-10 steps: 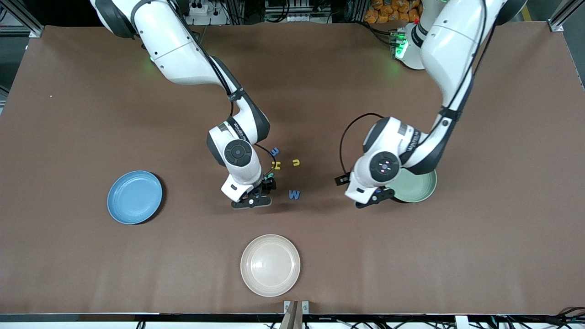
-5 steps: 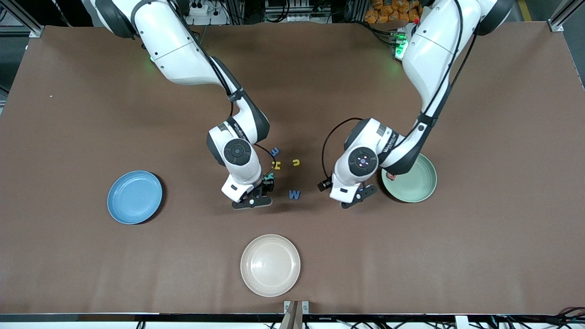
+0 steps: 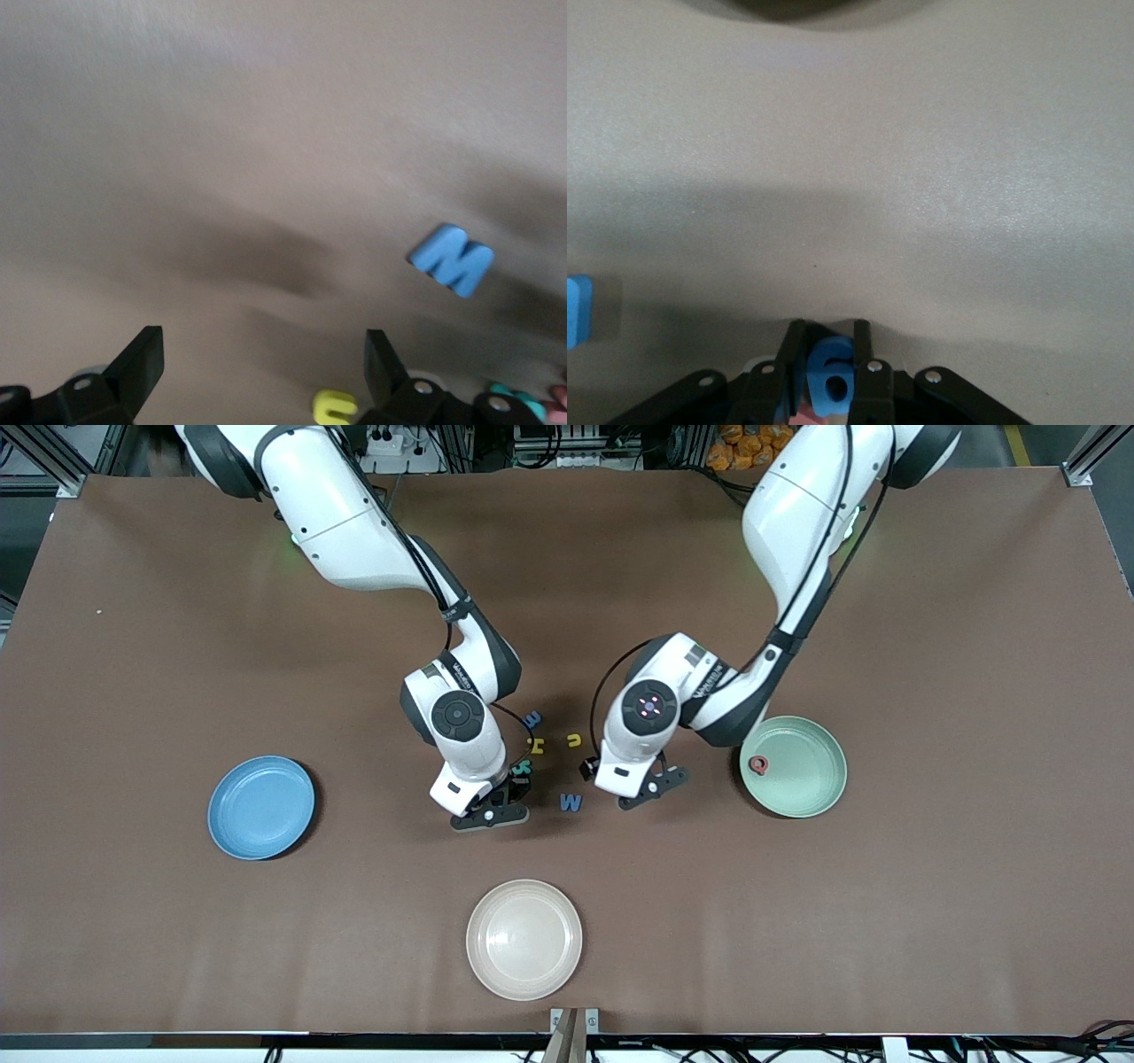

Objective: Sort upper and lower case letters into plates
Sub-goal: 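Carry the blue e to the blue plate while the left gripper reaches blue M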

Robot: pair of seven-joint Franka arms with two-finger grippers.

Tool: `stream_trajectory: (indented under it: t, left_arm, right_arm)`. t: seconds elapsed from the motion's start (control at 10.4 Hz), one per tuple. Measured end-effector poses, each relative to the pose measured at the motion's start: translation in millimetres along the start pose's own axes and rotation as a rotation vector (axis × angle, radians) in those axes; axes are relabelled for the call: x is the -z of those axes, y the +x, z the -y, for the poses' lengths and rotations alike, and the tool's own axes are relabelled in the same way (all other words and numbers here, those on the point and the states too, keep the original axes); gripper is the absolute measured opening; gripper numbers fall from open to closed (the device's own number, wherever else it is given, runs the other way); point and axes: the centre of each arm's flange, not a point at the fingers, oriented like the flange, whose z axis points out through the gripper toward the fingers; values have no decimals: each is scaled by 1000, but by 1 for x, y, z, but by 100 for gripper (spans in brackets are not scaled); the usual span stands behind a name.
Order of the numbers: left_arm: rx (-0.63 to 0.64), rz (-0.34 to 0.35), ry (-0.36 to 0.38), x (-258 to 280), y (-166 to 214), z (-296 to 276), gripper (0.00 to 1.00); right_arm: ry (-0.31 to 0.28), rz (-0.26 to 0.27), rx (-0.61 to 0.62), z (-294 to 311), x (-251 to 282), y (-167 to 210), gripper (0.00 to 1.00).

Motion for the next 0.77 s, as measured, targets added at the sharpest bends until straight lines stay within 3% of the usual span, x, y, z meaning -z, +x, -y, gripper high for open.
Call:
stream_trajectory:
  t: [0.19, 0.48, 0.77]
  left_arm:
    - [24, -9, -13, 6, -18, -12, 100]
    - [-89, -68, 24, -24, -58, -26, 100]
    - [-252, -105, -48, -62, -64, -37, 100]
  right_arm:
    - [-6, -8, -7, -10, 2, 5, 26]
    - [-13, -16, -33, -32, 12, 17, 25]
    - [-41, 12, -76, -84, 39, 39, 25]
